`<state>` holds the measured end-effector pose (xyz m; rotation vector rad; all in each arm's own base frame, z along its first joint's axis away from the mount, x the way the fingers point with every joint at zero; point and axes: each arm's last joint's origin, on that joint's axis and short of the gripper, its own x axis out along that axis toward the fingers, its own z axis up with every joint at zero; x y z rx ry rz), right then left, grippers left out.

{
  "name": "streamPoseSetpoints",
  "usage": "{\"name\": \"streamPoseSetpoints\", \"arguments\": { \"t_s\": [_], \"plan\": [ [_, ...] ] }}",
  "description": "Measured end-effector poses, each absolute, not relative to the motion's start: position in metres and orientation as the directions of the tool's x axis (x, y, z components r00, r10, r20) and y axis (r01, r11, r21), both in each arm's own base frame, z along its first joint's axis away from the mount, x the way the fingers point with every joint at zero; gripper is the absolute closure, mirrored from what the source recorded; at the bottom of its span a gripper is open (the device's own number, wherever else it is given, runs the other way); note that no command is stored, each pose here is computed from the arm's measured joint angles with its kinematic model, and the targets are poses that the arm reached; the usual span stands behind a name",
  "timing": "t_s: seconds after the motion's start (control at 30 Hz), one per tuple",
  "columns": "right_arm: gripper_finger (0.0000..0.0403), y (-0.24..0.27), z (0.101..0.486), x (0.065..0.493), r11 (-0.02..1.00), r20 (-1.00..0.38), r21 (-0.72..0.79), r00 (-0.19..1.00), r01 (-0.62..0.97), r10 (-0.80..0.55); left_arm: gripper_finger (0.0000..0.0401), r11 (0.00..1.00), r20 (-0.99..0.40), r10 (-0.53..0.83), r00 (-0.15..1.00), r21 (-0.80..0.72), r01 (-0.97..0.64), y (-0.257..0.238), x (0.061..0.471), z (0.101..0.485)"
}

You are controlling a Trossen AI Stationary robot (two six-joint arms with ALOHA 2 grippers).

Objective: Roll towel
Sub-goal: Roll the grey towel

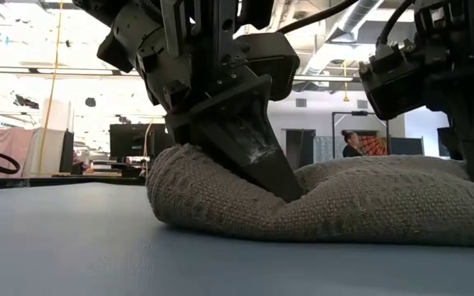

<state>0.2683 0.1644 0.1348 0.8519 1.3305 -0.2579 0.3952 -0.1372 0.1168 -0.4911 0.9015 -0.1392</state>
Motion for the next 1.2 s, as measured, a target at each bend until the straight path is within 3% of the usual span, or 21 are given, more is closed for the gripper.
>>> {"name": "streamPoseSetpoints", "arguments": {
  "t_s": [0.3, 0.53, 0.87, 1.13, 1.2],
  "plan": [
    [0.0175, 0.159, 0.141, 0.26, 0.706, -0.943, 0.333, 0.2, 0.625, 0.267, 0.0401, 0.867, -0.714, -0.361, 0.6, -0.495, -0.067, -0.136, 0.395, 0.116],
    [0.0177, 0.152, 0.156, 0.245, 0.73, -0.959, 0.281, 0.15, 0.623, 0.242, 0.0401, 0.856, -0.711, -0.379, 0.592, -0.512, -0.067, -0.134, 0.396, 0.116],
    [0.0178, 0.146, 0.181, 0.235, 0.814, -0.944, 0.328, 0.19, 0.479, 0.269, 0.0401, 0.845, -0.713, -0.395, 0.579, -0.529, -0.074, -0.128, 0.397, 0.115],
    [0.018, 0.131, 0.196, 0.214, 0.824, -0.974, 0.223, 0.086, 0.521, 0.209, 0.0401, 0.818, -0.706, -0.434, 0.559, -0.569, -0.083, -0.123, 0.398, 0.115],
    [0.0182, 0.134, 0.206, 0.209, 0.831, -0.968, 0.251, 0.157, 0.496, 0.198, 0.0401, 0.8, -0.701, -0.458, 0.547, -0.593, -0.089, -0.121, 0.398, 0.115]
  ]
}}
